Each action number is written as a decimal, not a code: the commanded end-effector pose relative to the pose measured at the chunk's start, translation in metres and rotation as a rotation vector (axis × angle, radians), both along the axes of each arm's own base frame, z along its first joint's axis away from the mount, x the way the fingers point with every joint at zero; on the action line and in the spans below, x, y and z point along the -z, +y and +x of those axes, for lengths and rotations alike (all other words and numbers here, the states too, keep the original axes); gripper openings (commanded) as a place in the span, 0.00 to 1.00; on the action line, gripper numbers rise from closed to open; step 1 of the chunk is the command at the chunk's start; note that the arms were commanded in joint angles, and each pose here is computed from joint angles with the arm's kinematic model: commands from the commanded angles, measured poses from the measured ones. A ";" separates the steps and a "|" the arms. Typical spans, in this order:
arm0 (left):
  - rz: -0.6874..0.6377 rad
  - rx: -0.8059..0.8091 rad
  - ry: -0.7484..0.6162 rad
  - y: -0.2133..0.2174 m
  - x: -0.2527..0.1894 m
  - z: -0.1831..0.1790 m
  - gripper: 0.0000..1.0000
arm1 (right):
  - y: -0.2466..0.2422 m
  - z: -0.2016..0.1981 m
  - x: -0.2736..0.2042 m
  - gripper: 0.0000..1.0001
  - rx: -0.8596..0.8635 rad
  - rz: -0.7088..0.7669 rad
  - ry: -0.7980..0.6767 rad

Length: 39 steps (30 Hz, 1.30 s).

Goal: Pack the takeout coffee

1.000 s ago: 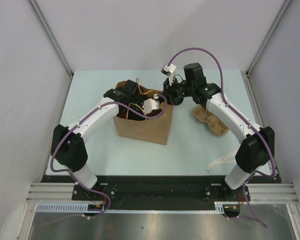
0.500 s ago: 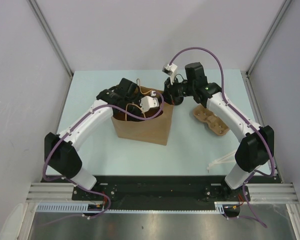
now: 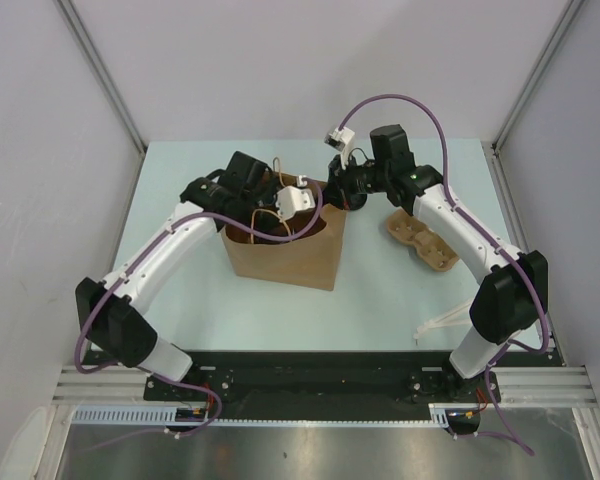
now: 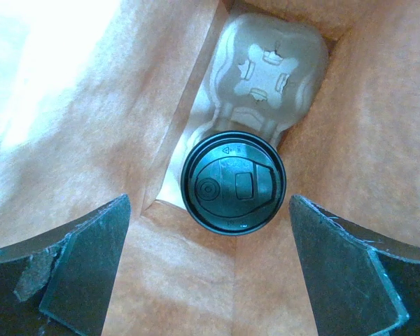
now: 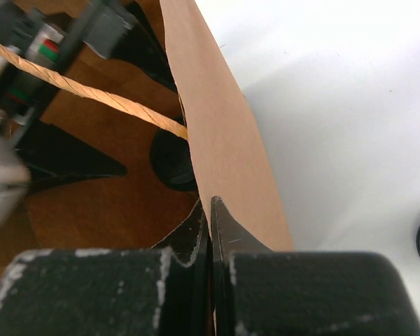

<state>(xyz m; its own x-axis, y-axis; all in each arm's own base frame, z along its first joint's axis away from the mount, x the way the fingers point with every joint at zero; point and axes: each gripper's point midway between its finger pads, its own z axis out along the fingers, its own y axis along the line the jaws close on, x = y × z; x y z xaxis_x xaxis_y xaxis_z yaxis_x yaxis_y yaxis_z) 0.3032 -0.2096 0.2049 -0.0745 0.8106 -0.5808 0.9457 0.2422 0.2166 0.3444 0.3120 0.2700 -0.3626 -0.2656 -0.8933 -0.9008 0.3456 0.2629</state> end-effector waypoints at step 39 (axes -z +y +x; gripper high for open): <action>-0.516 -0.341 -0.376 0.031 -0.222 0.016 0.99 | 0.004 0.004 -0.021 0.30 -0.007 -0.011 -0.049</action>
